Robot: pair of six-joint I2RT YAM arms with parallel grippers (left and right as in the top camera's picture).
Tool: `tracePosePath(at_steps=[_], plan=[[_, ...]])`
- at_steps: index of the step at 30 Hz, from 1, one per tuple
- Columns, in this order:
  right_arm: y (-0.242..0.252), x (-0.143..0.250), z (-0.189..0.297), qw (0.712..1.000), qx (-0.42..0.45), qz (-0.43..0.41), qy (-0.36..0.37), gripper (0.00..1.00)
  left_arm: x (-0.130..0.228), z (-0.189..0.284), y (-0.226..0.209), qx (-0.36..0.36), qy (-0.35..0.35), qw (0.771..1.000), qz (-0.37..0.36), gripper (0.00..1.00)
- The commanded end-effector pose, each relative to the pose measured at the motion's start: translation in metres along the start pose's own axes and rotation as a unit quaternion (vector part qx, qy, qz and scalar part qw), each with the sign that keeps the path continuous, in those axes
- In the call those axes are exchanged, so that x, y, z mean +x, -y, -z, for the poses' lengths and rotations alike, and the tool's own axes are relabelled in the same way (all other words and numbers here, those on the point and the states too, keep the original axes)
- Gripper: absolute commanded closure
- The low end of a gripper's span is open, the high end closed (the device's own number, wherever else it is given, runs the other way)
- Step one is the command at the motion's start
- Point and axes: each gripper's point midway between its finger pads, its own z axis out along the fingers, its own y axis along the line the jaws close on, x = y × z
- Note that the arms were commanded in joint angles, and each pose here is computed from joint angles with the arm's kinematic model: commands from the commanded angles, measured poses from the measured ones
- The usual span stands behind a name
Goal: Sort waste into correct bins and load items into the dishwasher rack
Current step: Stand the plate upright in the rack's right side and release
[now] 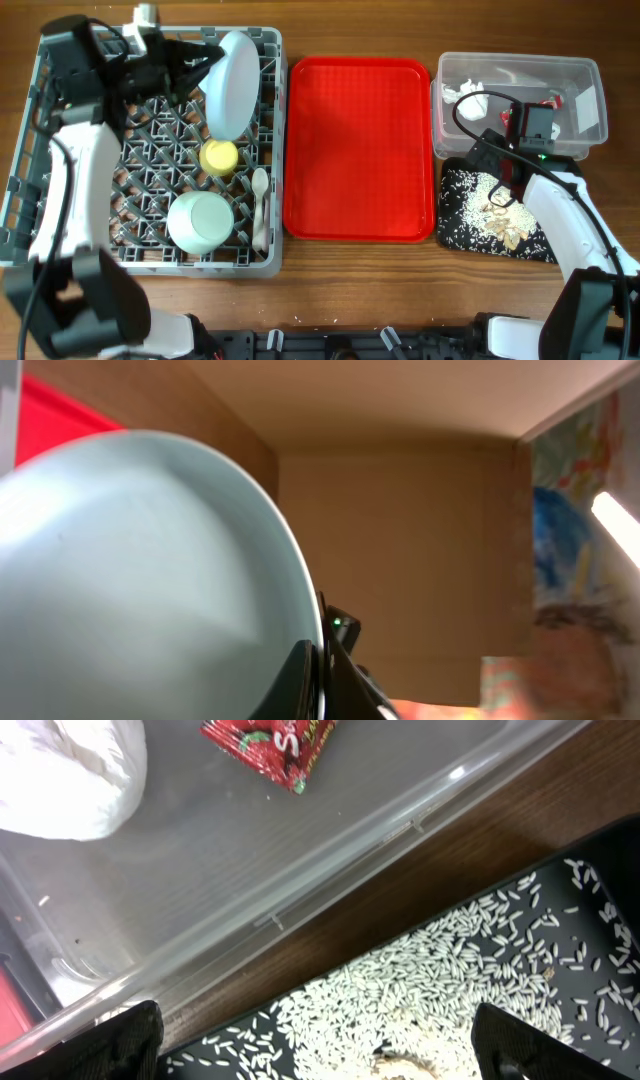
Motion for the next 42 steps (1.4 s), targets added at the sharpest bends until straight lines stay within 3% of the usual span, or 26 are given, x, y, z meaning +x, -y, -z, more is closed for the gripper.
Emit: tracePosePath(at_steps=[1,13,21,23,25,26,33,38,42], plan=[[0.000,-0.004,-0.001,1.000,0.004,-0.004,0.004,0.00,-0.009,-0.006,-0.018,0.004,-0.012,0.998,0.069,0.96],[0.000,-0.004,-0.001,1.000,0.004,-0.004,0.004,0.00,-0.020,-0.057,-0.065,-0.123,0.092,0.983,0.104,0.96],[0.000,-0.004,-0.001,1.000,0.004,-0.004,0.004,0.00,-0.034,-0.064,-0.120,-0.167,0.101,0.972,0.129,0.95],[0.000,-0.004,-0.001,1.000,0.004,-0.004,0.004,0.00,-0.036,-0.063,-0.118,-0.163,0.098,0.976,0.104,0.80],[0.000,-0.004,-0.001,1.000,0.004,-0.004,0.004,0.00,-0.041,-0.060,-0.098,-0.126,0.086,0.986,0.063,0.49],[0.000,-0.004,-0.001,1.000,0.004,-0.004,0.004,0.00,-0.045,-0.053,-0.081,-0.097,0.082,0.991,0.039,0.00],[0.000,-0.004,-0.001,1.000,0.004,-0.004,0.004,0.00,-0.046,-0.013,-0.011,-0.059,0.126,0.990,-0.032,0.00],[0.000,-0.004,-0.001,1.000,0.004,-0.004,0.004,0.00,0.014,0.017,0.082,-0.025,0.129,0.983,-0.131,0.00],[0.000,-0.004,-0.001,1.000,0.004,-0.004,0.004,0.00,0.035,0.028,0.113,-0.008,0.139,0.976,-0.170,0.00]])
